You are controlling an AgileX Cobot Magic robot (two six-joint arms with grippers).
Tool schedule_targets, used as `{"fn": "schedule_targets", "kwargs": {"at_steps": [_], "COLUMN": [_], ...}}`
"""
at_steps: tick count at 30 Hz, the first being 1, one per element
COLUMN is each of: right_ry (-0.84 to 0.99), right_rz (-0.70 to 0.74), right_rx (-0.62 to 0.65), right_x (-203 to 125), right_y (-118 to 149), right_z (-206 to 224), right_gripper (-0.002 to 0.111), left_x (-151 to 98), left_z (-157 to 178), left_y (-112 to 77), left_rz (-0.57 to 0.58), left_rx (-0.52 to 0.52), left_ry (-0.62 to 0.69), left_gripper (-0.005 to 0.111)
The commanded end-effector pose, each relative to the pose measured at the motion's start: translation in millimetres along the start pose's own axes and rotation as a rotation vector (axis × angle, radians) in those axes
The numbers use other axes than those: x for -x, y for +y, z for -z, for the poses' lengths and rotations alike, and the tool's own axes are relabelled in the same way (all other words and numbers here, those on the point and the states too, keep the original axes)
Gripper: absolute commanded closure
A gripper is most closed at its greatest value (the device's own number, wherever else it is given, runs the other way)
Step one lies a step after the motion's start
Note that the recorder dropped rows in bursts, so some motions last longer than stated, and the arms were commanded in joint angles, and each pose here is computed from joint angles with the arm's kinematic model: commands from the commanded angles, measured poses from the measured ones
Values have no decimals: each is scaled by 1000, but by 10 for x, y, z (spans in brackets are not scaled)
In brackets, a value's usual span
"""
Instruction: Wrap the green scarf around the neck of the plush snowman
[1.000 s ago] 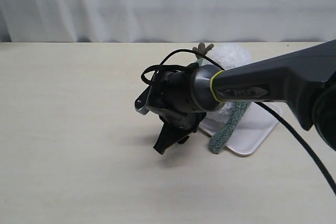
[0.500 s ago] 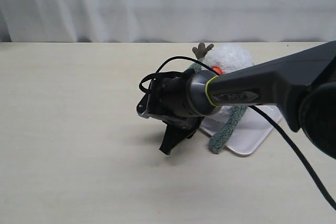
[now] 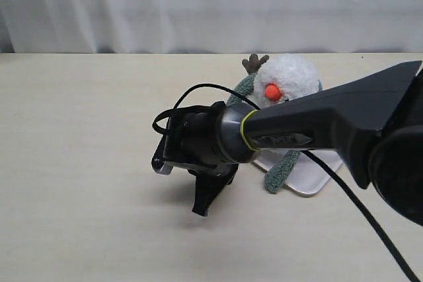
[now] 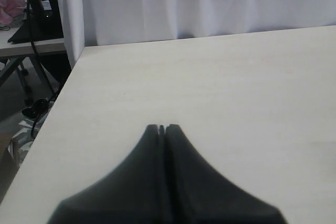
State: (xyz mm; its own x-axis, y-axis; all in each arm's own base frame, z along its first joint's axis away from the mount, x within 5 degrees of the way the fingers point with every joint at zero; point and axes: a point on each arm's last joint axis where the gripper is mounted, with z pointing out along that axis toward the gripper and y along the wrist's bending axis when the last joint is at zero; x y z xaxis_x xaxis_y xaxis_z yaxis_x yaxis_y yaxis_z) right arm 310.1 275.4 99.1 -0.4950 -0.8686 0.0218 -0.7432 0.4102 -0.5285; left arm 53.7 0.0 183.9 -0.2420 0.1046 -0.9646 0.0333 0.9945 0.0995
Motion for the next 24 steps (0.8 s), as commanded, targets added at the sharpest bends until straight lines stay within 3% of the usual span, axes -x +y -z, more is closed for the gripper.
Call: {"fn": "schedule_targets", "kwargs": {"at_steps": [1, 5, 7, 11, 15, 21, 24], "right_ry": [-41, -215, -285, -284, -220, -204, -196], "right_rz": [-55, -129, -249, -460, -545, -566, -514], "right_rx": [51, 107, 145, 209, 248, 280, 288], "right_x": [-32, -332, -567, -1144, -1441, -1660, -1636], "right_y": [-28, -110, -174, -200, -190, -247, -219], "right_z": [130, 533, 709, 890, 824, 425, 269], "right_gripper": [104, 104, 104, 104, 103, 74, 70], "left_x": [2, 2, 2, 2, 2, 2, 2], "left_z": [-2, -2, -2, -2, -2, -2, -2], "left_y": [2, 2, 2, 2, 2, 2, 2], "left_rz": [-1, -1, -1, -1, -1, -1, -1], "left_rx": [5, 5, 5, 5, 5, 5, 5], "left_ry": [-11, -11, -11, -11, -11, -11, -11], "left_gripper": [107, 107, 107, 107, 107, 107, 107]}}
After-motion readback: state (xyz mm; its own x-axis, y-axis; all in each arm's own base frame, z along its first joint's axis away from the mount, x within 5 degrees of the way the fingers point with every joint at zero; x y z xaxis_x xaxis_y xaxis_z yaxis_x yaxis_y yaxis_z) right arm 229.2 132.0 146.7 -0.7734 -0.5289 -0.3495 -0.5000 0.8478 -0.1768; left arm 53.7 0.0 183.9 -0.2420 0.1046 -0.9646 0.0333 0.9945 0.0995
